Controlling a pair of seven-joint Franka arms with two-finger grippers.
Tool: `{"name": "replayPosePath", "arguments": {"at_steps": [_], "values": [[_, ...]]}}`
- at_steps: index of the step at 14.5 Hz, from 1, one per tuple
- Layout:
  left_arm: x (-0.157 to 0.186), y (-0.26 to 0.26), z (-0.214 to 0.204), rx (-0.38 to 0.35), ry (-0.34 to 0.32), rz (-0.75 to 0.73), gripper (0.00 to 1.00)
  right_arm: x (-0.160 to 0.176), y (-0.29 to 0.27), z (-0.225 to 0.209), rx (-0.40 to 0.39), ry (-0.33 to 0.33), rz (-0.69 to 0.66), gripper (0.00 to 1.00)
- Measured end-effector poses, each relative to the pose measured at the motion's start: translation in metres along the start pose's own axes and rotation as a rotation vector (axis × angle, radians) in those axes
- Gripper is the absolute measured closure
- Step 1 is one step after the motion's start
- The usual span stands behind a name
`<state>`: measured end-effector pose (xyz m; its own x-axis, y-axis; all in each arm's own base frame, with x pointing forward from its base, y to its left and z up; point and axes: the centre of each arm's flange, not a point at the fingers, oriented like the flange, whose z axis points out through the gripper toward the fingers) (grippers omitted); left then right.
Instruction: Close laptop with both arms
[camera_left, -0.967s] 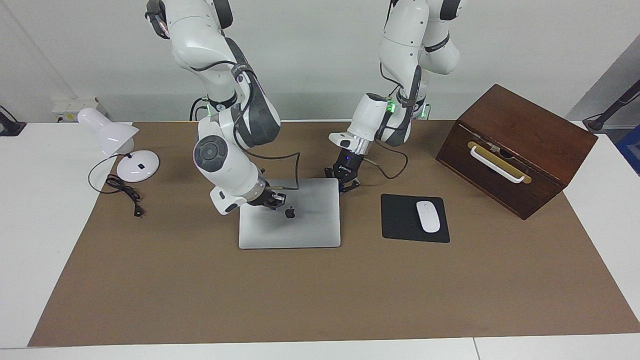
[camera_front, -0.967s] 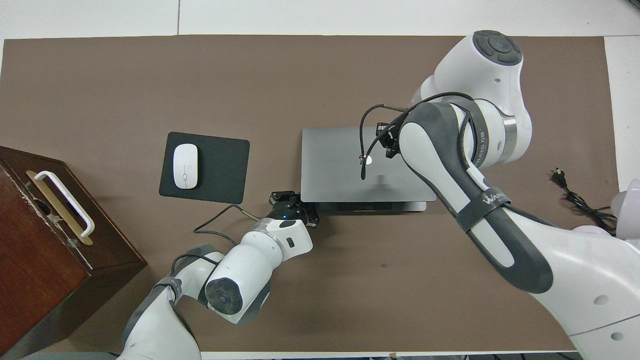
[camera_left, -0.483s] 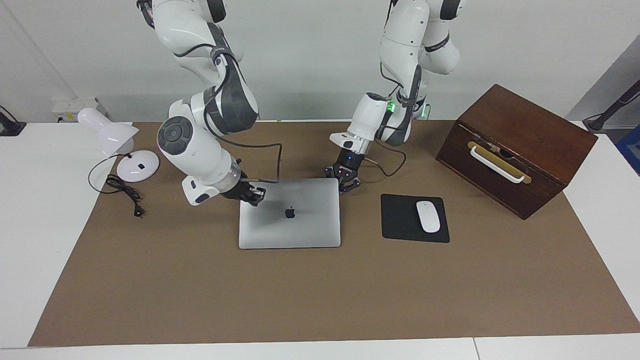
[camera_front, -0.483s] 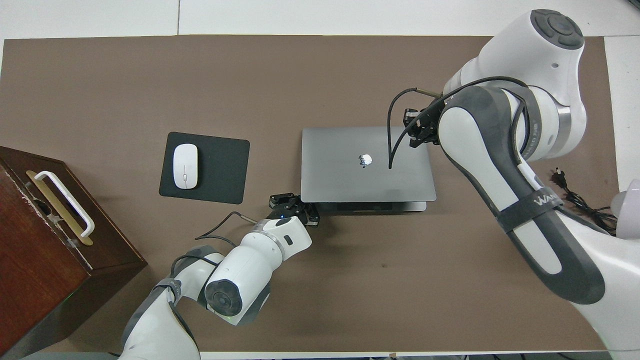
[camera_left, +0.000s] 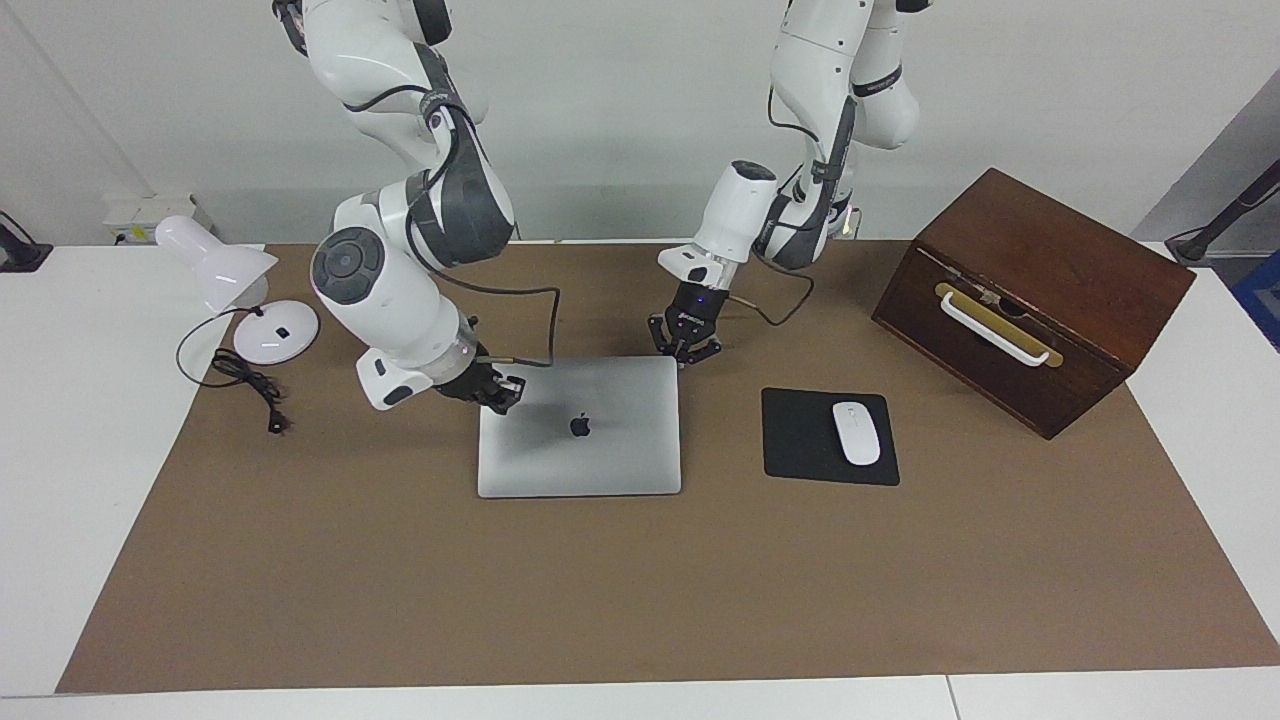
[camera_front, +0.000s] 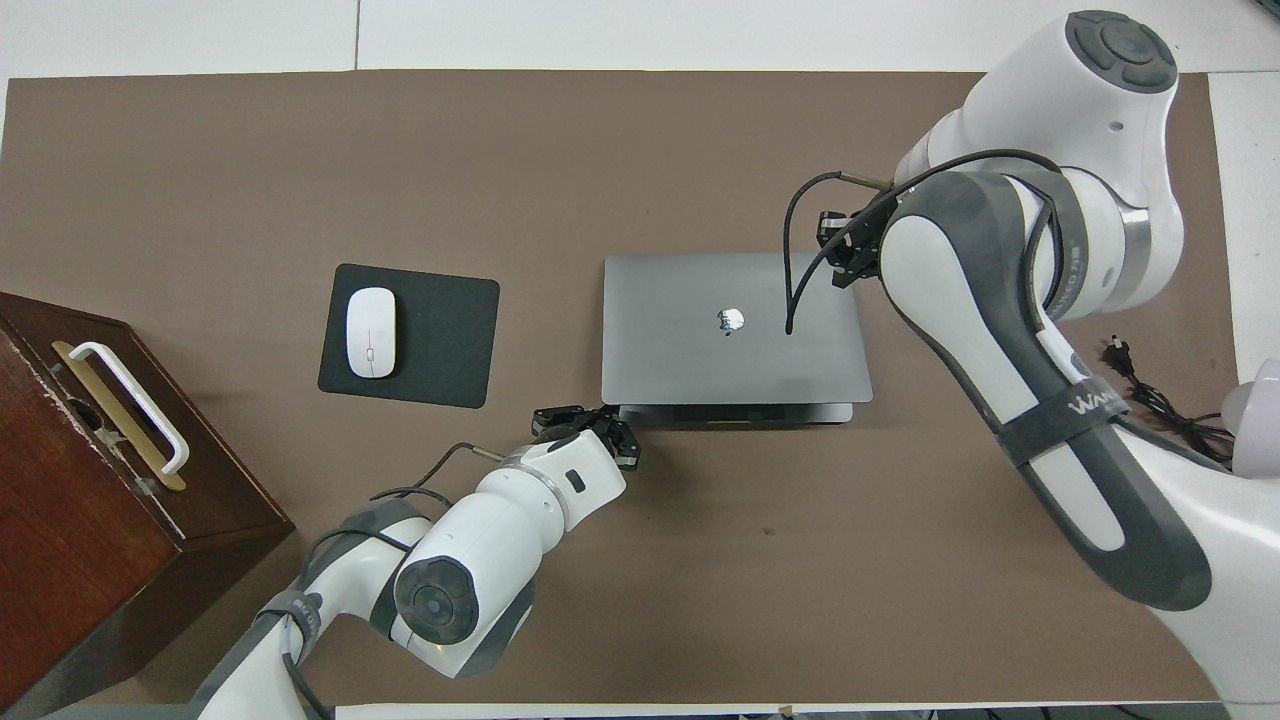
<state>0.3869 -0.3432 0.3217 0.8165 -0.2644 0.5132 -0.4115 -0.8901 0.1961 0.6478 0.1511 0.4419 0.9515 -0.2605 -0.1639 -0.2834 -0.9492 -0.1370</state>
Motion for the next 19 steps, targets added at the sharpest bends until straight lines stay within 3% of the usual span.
{"name": "replayPosePath", "arguments": {"at_steps": [4,9,13,17,19], "values": [[0.009,0.002,-0.044,0.022,-0.129,-0.007,0.99,0.010,0.041,-0.056,-0.046,0.090,-0.089,0.99],[0.022,-0.008,-0.087,0.061,-0.297,-0.033,0.99,-0.007,0.123,-0.149,-0.085,0.171,-0.200,0.99],[0.059,-0.033,-0.145,0.092,-0.412,-0.057,0.99,-0.022,0.154,-0.179,-0.100,0.183,-0.208,0.62],[0.084,-0.057,-0.179,0.103,-0.456,-0.060,0.99,-0.032,0.169,-0.193,-0.111,0.186,-0.197,0.20],[0.090,-0.072,-0.190,0.107,-0.461,-0.067,0.84,-0.039,0.174,-0.194,-0.113,0.175,-0.189,0.00]]}}
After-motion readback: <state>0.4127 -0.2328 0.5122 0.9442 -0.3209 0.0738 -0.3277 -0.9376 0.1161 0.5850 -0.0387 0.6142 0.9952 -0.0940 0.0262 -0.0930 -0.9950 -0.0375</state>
